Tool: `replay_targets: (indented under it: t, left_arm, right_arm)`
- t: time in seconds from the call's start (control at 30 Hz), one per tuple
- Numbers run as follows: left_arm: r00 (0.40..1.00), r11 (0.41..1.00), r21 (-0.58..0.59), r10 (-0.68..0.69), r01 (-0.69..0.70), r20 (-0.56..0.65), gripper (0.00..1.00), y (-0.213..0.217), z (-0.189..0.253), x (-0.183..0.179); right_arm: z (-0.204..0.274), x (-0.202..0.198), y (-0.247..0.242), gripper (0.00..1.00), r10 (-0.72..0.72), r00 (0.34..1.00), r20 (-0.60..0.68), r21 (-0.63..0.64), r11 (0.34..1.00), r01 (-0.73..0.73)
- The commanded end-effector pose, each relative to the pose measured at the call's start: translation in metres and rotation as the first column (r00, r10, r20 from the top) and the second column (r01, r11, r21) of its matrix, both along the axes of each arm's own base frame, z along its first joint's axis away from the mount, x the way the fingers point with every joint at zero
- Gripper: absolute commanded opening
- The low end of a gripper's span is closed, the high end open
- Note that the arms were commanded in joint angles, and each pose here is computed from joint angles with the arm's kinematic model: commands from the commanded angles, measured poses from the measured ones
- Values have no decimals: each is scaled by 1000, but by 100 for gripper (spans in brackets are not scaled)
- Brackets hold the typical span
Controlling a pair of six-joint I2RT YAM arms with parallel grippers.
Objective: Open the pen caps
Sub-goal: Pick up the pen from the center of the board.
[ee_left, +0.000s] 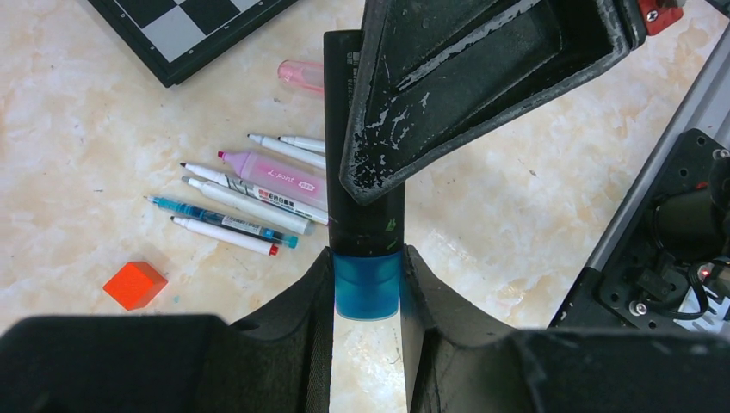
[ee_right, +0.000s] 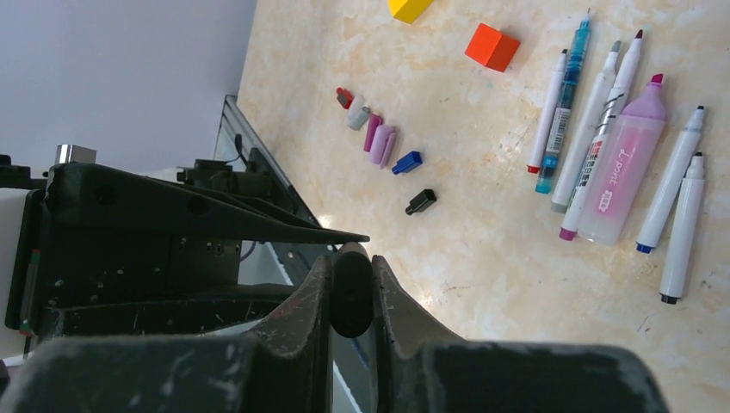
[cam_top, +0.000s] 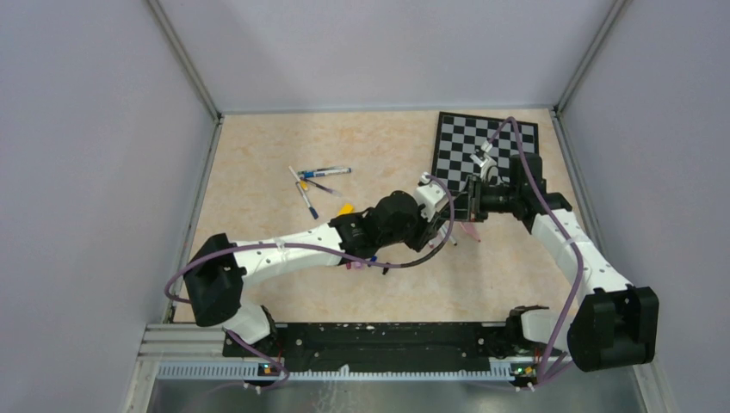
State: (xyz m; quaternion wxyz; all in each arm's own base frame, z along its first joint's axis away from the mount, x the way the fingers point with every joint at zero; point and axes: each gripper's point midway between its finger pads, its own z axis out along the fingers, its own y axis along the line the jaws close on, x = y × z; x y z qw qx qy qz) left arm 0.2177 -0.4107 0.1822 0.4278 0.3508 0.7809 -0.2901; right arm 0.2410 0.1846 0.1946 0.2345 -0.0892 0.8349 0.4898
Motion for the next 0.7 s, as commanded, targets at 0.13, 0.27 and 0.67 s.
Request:
replay_targets:
  t: [0.13, 0.27, 0.67]
  left_arm:
    - [998, 995, -104, 7, 1, 69, 28, 1, 40, -2]
    - [994, 978, -205, -6, 28, 106, 66, 16, 58, -12]
    - [936, 837, -465, -349, 288, -49, 99, 48, 66, -69]
  right_arm:
    - [23, -12, 11, 0, 100, 986, 137, 100, 988, -114]
    - [39, -28, 8, 0, 187, 925, 330, 182, 949, -256]
    - [39, -61, 6, 0, 317, 751, 579, 144, 867, -477]
